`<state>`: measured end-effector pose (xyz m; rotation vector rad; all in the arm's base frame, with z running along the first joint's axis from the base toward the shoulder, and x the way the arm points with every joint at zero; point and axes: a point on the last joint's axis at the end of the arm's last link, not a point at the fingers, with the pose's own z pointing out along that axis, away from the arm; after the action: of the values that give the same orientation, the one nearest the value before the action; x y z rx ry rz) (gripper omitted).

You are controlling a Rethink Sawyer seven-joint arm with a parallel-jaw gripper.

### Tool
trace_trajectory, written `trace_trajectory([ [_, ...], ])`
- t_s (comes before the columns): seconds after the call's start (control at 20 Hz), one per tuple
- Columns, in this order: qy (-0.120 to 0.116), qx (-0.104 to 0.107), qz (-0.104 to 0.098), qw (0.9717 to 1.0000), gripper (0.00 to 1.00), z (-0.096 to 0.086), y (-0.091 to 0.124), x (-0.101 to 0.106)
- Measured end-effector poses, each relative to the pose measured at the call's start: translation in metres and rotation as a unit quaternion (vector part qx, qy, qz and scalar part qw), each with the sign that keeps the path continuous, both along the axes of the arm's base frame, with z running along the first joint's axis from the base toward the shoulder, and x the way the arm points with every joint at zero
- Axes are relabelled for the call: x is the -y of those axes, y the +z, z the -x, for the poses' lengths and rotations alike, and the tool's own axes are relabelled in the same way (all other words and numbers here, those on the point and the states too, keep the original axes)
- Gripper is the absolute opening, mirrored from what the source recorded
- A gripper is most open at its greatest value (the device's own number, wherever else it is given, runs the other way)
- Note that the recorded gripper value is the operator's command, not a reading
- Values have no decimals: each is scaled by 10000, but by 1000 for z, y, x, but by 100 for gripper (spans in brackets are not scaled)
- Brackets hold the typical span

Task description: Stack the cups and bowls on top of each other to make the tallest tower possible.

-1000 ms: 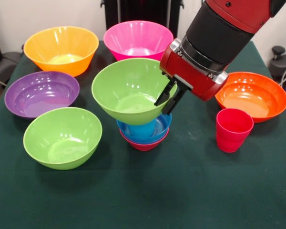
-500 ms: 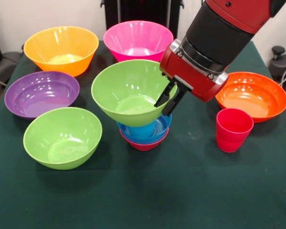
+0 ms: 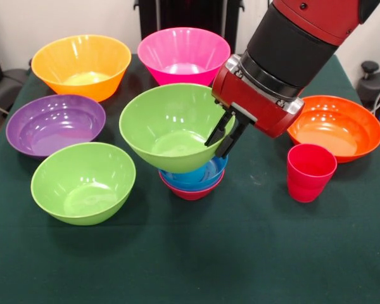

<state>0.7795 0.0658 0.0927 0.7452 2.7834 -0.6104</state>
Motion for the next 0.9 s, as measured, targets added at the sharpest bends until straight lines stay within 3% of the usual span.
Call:
trace_trajectory([
  [0.9, 15, -35, 1, 10000, 0, 4, -2, -4],
])
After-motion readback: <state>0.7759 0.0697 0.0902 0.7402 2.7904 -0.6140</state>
